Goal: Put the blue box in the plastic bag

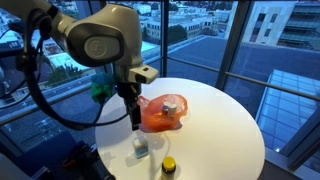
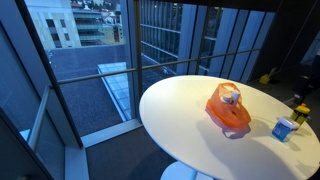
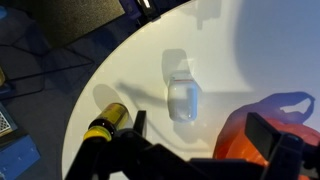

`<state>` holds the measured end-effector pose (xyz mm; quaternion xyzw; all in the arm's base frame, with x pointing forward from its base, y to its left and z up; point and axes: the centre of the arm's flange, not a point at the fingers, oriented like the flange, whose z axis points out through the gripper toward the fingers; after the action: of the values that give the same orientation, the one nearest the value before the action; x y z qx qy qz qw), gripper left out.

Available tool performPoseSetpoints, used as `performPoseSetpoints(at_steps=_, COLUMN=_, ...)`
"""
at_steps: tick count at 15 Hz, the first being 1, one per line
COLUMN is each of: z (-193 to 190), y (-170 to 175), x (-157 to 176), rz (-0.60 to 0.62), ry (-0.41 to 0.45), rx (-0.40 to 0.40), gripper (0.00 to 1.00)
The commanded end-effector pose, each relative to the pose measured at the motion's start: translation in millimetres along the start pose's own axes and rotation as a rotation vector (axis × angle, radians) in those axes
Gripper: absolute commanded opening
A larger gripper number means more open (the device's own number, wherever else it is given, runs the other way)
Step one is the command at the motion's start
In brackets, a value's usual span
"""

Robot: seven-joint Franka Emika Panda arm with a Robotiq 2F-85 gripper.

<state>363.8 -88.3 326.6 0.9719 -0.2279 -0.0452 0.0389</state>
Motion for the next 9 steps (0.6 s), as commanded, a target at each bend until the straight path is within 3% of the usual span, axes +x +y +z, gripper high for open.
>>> performPoseSetpoints(at_steps=1, z=34, y=12, x=-1, rz=0.077, ry=0.022, rx=-0.032, gripper=1.00)
performPoseSetpoints(at_steps=9, z=87, y=18, x=21, rz=0.103, ry=0.023, rx=-0.014, gripper=1.00)
